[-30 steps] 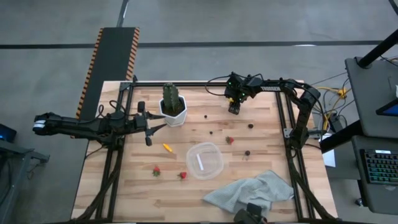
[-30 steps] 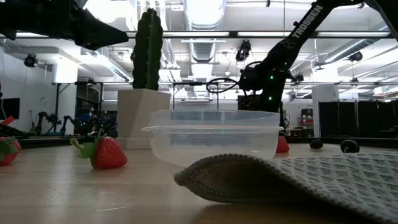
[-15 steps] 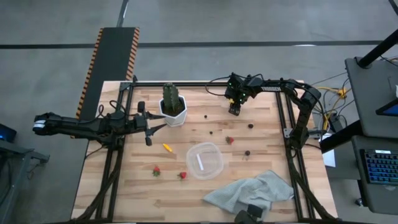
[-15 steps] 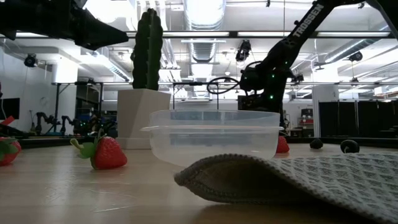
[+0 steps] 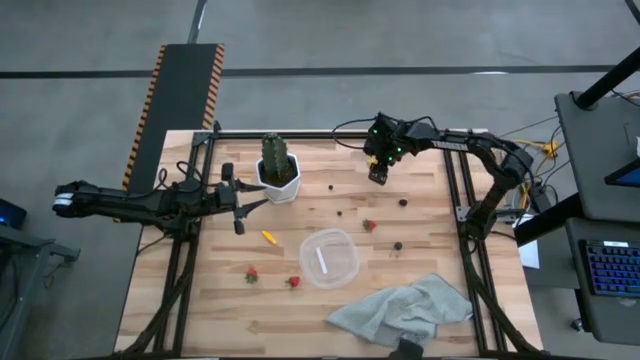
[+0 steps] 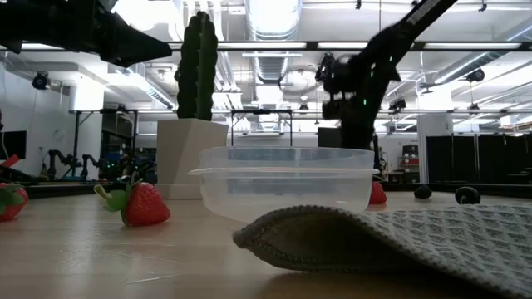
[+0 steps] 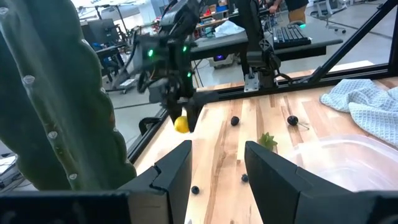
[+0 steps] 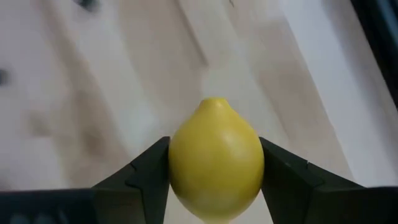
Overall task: Pick and placing Produce into tupperware
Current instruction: Put the yellow lemon into the transparent container
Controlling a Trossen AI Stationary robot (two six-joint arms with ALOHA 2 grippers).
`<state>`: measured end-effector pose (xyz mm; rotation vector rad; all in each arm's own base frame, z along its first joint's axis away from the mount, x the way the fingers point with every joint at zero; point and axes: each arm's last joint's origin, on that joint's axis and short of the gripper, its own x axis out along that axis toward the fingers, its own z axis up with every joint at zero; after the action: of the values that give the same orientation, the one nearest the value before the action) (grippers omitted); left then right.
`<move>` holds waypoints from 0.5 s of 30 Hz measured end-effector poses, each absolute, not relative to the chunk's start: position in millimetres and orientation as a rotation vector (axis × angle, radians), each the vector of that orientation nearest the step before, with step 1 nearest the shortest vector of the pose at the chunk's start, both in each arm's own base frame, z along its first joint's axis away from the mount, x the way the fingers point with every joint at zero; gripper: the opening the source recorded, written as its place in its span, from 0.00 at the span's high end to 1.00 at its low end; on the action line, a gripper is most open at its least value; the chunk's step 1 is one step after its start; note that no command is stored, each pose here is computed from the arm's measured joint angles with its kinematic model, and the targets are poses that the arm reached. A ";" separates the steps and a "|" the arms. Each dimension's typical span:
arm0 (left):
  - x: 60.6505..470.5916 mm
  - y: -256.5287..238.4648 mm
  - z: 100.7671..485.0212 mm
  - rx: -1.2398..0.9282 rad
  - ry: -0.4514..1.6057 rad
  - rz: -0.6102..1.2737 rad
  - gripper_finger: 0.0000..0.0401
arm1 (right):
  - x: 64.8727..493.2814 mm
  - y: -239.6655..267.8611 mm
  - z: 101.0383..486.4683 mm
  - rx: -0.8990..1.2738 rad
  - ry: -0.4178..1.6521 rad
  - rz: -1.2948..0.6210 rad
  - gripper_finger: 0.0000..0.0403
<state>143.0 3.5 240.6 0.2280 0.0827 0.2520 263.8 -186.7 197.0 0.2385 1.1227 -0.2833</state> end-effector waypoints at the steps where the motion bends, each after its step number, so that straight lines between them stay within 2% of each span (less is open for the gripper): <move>1: 142.9 3.5 240.5 0.228 0.083 0.252 0.66 | 265.5 -180.1 204.5 0.226 1.100 -0.274 0.52; 10: 143.1 3.5 240.8 0.229 0.081 0.252 0.66 | 272.7 -100.6 268.4 0.134 0.900 -0.174 0.52; 15: 142.8 3.5 241.2 0.229 0.078 0.252 0.66 | 275.6 -54.5 285.2 0.088 0.841 -0.133 0.52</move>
<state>142.8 3.5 241.2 0.2287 0.0778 0.2525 275.6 -54.5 285.2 0.0880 0.8413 -0.1326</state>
